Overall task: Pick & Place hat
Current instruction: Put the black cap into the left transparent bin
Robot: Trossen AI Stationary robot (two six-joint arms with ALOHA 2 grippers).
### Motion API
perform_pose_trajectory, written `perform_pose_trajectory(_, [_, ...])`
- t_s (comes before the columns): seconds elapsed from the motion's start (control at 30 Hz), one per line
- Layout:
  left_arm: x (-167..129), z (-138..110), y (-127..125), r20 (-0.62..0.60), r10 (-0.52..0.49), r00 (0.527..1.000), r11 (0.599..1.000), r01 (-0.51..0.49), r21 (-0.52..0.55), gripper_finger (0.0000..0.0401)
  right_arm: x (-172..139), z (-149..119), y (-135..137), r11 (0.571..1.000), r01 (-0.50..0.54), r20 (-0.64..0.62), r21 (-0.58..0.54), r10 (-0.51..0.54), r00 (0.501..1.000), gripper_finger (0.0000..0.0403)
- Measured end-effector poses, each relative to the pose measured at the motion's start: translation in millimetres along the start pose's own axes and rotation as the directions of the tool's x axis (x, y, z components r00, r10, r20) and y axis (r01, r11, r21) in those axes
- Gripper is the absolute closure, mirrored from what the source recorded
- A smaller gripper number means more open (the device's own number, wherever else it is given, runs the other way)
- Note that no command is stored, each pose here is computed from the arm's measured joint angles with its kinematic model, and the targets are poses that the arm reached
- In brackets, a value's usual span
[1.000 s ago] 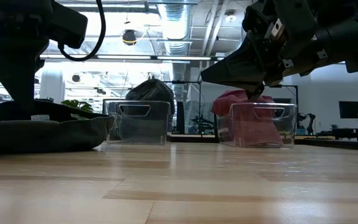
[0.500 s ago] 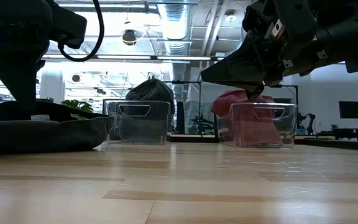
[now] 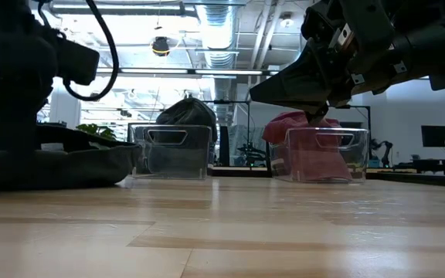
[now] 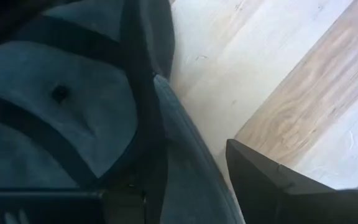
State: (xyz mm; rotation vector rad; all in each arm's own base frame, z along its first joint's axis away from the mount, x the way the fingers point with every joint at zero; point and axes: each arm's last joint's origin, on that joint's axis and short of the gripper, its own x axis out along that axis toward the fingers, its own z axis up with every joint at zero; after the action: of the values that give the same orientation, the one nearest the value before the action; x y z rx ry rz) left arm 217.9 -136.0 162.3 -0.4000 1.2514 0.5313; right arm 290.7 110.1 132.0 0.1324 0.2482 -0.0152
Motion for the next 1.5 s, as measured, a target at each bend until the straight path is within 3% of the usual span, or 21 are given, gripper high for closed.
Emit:
perform_pose_trajectory(0.47, [13,-9,9,-0.056,0.012,0.998,1.000,-0.011,0.005,0.0247,0,0,0,1.000,0.000,0.000,0.000,0.000,1.000,0.0403])
perform_pose_trajectory(0.6, [12,-10,9,-0.033,0.021,0.999,0.996,-0.018,0.085,0.0283,0,0,0,1.000,0.000,0.000,0.000,0.000,1.000,0.0403])
perform_pose_trajectory(0.83, [9,-11,9,0.002,0.029,1.000,0.989,-0.029,0.143,0.0384,0,0,0,1.000,0.004,0.001,-0.001,-0.004,1.000,0.0403])
perform_pose_trajectory(1.1, [-19,-14,10,0.108,-0.090,0.990,0.986,0.073,0.152,0.0387,0,0,0,1.000,0.009,0.002,-0.008,-0.009,1.000,0.0403])
perform_pose_trajectory(1.3, [-59,-17,16,0.249,-0.278,0.928,0.957,0.244,0.158,0.0386,0,0,0,1.000,0.011,0.003,-0.010,-0.011,1.000,0.0403])
perform_pose_trajectory(1.5, [-100,-22,19,0.410,-0.477,0.777,0.878,0.397,0.268,0.0389,0,1,-2,0.998,0.068,0.017,-0.010,-0.068,0.998,0.0403])
